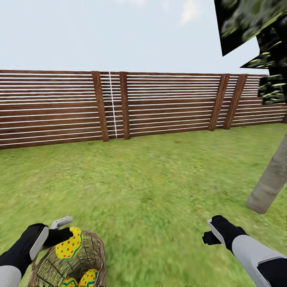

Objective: Take the three Easter eggs out of the wicker basket on the lawn in the garden, then place them on the lawn next to a single tree (choose any tree) so that all three eggs are next to the same tree and none are left in the basket.

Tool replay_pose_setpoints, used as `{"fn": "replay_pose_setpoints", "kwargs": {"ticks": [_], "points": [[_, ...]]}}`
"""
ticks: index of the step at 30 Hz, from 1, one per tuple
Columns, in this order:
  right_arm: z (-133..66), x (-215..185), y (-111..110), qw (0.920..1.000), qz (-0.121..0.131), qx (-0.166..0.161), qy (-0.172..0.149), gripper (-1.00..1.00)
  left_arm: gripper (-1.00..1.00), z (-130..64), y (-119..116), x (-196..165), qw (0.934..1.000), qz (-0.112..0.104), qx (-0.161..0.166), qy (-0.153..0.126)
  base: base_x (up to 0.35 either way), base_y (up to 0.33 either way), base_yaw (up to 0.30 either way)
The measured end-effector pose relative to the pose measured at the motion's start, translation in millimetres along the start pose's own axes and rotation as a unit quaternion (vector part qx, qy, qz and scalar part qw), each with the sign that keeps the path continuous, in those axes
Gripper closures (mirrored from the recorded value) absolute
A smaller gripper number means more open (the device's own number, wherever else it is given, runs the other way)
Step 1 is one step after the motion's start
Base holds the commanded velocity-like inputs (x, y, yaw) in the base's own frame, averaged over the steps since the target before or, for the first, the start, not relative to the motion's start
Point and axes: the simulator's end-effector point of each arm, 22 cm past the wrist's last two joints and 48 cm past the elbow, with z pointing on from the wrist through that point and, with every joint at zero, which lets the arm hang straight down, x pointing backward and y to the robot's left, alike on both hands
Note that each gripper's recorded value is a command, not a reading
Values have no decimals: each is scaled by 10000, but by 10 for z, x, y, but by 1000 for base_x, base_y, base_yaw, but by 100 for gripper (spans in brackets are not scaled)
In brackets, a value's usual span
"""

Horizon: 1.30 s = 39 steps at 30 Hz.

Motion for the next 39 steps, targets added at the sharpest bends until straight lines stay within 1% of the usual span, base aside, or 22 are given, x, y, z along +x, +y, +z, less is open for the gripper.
{"fn": "replay_pose_setpoints", "kwargs": {"ticks": [8,13,21,24,26,28,39], "points": [[-142,-52,-27,10000,-5,-6,0,-100,100,-119,-67,-52,10000,11,15,30,-291,104,0],[-236,-87,-24,10000,-16,-14,-6,-100,100,-201,-90,-101,10000,6,15,13,-18,5,1],[-374,-135,-65,10000,-17,-2,-12,-100,100,-325,-117,-162,10000,2,10,22,0,0,104],[-426,-158,-79,10000,-18,2,-27,-100,100,-372,-128,-185,10000,1,11,26,0,0,213],[-461,-220,-80,9999,-17,-3,-141,-100,100,-401,-147,-199,10000,0,20,25,0,0,281],[-496,-243,-87,9999,-16,-3,-170,-100,100,-428,-161,-208,10000,11,21,34,0,0,289],[-678,-298,-135,9998,-17,-4,-173,-100,100,-596,-192,-283,10000,10,11,52,0,0,282]]}}
